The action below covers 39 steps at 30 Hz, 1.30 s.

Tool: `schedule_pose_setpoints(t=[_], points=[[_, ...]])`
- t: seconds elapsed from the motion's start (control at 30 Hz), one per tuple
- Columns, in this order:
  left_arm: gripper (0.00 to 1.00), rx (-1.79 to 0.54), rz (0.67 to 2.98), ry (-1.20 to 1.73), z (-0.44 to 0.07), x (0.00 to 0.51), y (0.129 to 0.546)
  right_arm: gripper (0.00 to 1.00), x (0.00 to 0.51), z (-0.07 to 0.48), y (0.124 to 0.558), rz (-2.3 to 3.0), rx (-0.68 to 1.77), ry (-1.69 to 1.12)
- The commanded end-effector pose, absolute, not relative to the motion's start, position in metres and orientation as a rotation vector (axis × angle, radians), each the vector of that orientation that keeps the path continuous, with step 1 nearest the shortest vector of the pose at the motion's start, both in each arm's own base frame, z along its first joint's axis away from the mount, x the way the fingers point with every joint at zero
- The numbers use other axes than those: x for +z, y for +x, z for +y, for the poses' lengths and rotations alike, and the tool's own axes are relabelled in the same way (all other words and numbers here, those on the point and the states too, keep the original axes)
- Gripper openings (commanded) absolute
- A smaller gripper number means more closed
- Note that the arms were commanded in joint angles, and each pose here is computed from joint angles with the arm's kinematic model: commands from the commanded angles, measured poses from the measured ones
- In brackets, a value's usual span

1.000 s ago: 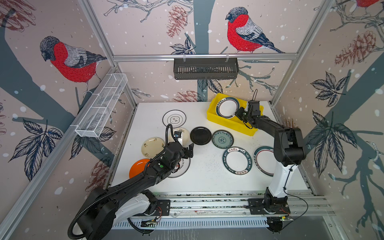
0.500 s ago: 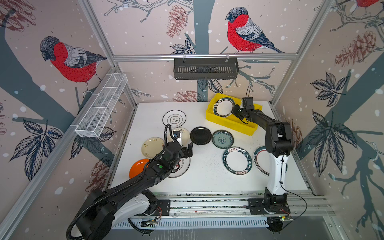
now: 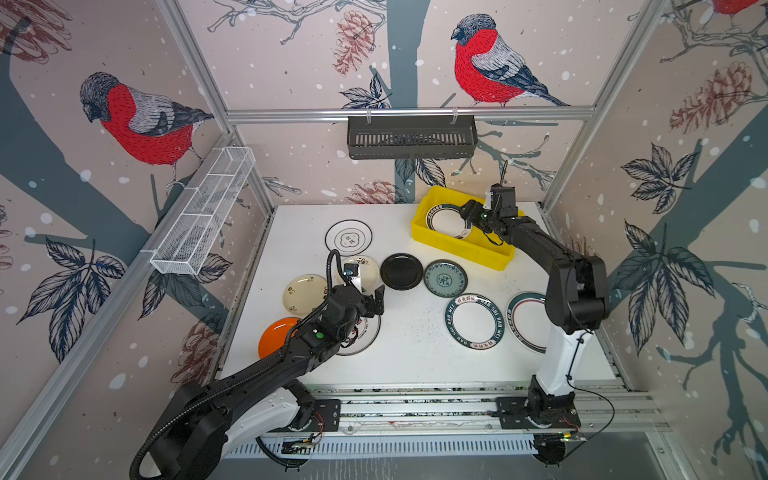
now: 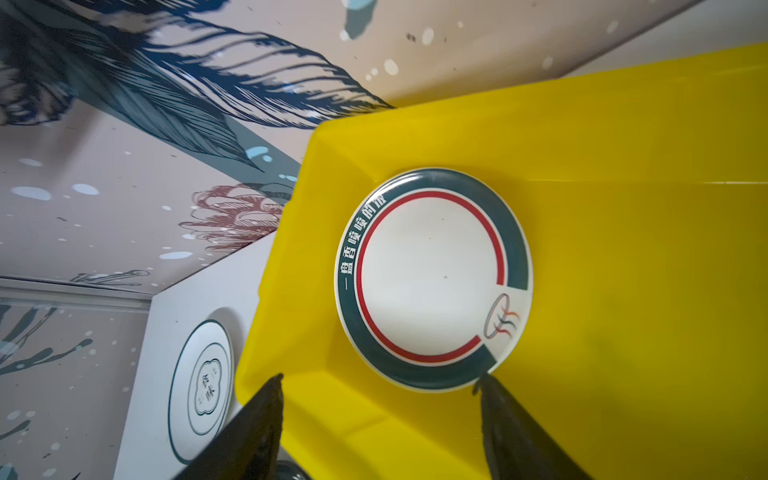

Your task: Place the plates into the plastic bin on the countertop

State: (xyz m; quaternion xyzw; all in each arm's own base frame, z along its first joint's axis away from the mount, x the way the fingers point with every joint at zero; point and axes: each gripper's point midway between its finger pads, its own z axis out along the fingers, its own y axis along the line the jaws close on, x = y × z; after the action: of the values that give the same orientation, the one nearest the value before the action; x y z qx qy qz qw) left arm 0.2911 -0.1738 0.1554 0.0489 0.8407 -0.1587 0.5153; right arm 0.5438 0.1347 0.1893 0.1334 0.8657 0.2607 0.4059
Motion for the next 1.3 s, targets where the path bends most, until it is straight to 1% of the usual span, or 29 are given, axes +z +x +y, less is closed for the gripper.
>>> schedule_pose_setpoints(t=[0.0, 0.03, 0.13, 0.3, 0.4, 0.53, 0.7, 0.77, 0.87, 0.9, 0.97, 1.1, 1.27], points=[[0.97, -0.363, 1.99, 0.12, -0.175, 0.163, 0.297, 0.87, 0.201, 0.12, 0.523, 2.161, 0.552, 0.323], [0.97, -0.364, 1.988, 0.125, -0.176, 0.163, 0.297, 0.9, 0.203, 0.118, 0.515, 2.156, 0.55, 0.316], [0.97, -0.381, 1.975, 0.143, -0.181, 0.164, 0.3, 0.93, 0.199, 0.107, 0.485, 2.17, 0.563, 0.317], [0.97, -0.426, 1.955, 0.174, -0.193, 0.167, 0.303, 0.95, 0.186, 0.074, 0.43, 2.205, 0.472, 0.395], [0.97, -0.458, 1.952, 0.192, -0.2, 0.166, 0.304, 0.95, 0.174, 0.064, 0.396, 2.246, 0.427, 0.424], [0.97, -0.537, 1.945, 0.22, -0.213, 0.167, 0.301, 0.95, 0.152, 0.081, 0.347, 2.329, 0.546, 0.386], [0.97, -0.721, 1.946, 0.323, -0.243, 0.166, 0.289, 0.96, 0.118, 0.103, 0.292, 2.456, 0.601, 0.38], [0.97, -0.798, 1.967, 0.339, -0.253, 0.163, 0.283, 0.96, 0.113, 0.119, 0.279, 2.467, 0.648, 0.355], [0.88, -0.868, 1.974, 0.401, -0.27, 0.154, 0.272, 0.97, 0.102, 0.145, 0.264, 2.477, 0.771, 0.35], [0.87, -0.875, 1.987, 0.423, -0.275, 0.15, 0.27, 0.98, 0.096, 0.152, 0.259, 2.479, 0.814, 0.354], [0.87, -0.89, 2.031, 0.447, -0.286, 0.141, 0.268, 0.98, 0.085, 0.16, 0.253, 2.491, 0.867, 0.366], [0.87, -0.955, 2.079, 0.46, -0.305, 0.127, 0.263, 0.97, 0.071, 0.164, 0.251, 2.515, 0.854, 0.384], [0.82, -1.094, 2.091, 0.533, -0.327, 0.114, 0.253, 1.0, 0.068, 0.177, 0.249, 2.436, 1.032, 0.419]])
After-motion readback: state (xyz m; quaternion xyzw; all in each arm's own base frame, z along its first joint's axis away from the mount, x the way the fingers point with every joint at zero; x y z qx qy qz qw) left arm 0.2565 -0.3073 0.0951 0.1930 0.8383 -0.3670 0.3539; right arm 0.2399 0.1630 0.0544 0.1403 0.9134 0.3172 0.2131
